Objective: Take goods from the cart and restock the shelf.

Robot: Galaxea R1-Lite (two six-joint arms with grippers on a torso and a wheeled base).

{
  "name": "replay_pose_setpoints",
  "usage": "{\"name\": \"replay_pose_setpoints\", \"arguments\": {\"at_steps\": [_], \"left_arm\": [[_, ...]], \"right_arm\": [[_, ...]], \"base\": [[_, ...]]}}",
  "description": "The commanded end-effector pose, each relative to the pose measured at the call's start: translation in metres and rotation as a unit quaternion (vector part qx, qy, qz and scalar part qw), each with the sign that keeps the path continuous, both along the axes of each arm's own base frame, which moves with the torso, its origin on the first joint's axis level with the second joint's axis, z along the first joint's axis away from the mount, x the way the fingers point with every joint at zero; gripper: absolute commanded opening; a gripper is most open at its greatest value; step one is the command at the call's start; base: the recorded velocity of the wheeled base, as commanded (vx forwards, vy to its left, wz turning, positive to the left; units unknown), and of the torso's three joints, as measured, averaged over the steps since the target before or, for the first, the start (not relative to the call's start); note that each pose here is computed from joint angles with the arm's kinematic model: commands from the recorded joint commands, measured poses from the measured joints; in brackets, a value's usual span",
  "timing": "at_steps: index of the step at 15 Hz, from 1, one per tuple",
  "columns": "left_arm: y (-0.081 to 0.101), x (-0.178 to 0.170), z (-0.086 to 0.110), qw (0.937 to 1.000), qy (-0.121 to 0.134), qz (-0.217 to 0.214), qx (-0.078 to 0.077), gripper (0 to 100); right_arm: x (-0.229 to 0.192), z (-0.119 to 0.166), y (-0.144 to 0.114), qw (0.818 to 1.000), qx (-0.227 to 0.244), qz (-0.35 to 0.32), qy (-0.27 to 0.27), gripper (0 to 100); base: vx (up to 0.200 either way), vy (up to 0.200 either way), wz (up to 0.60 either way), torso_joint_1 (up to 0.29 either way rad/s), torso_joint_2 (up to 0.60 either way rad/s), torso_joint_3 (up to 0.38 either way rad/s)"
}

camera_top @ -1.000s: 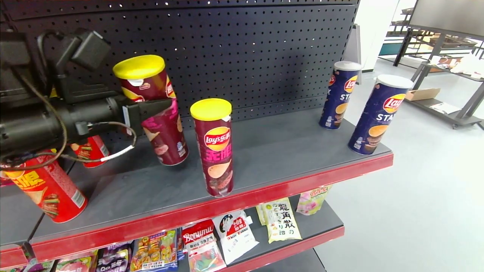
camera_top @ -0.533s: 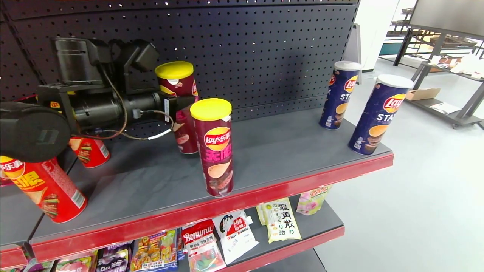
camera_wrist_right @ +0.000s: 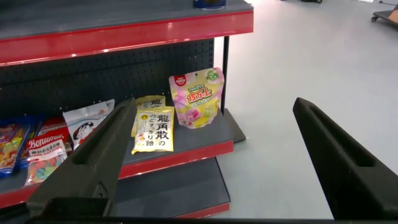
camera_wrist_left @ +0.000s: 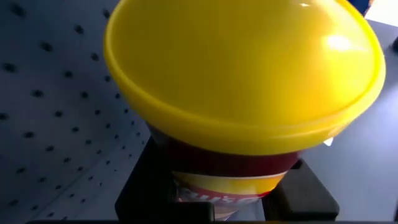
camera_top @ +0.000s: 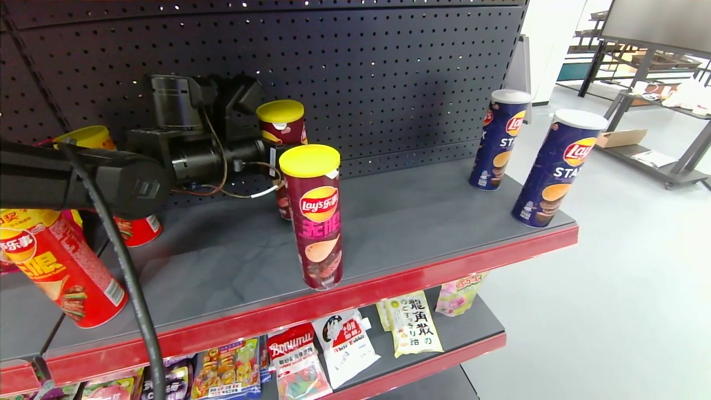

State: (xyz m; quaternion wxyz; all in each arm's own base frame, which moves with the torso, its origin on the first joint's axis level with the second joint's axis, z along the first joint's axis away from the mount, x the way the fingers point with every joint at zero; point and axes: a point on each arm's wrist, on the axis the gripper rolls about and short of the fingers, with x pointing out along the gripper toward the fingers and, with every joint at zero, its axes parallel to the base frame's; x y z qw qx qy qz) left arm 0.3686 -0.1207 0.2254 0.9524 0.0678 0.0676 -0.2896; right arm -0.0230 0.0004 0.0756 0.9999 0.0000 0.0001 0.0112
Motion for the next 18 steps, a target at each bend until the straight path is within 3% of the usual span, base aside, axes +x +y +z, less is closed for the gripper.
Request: {"name": "replay_pose_setpoints", "arguments": {"at_steps": [1,5,18], "left_arm": [[-0.002,0.008,-0.011,0.9999,0.010,0.000,0.002,0],[-0.011,0.009,-0.014,0.9999,0.011,-0.009,0.001,0],[-0.013,0.013,-0.017,0.9999,0.014,-0.010,0.000,0]], "right_arm": [[0.000,0.000,0.000,1.000,0.000,0.000,0.001,100],[0.000,0.000,0.000,1.000,0.000,0.000,0.001,100],[0.000,0.000,0.000,1.000,0.000,0.000,0.001,100]], "base": [[0.000,0.000,0.00,0.000,0.00,0.000],[0.000,0.000,0.00,0.000,0.00,0.000],[0.000,0.000,0.00,0.000,0.00,0.000]]}}
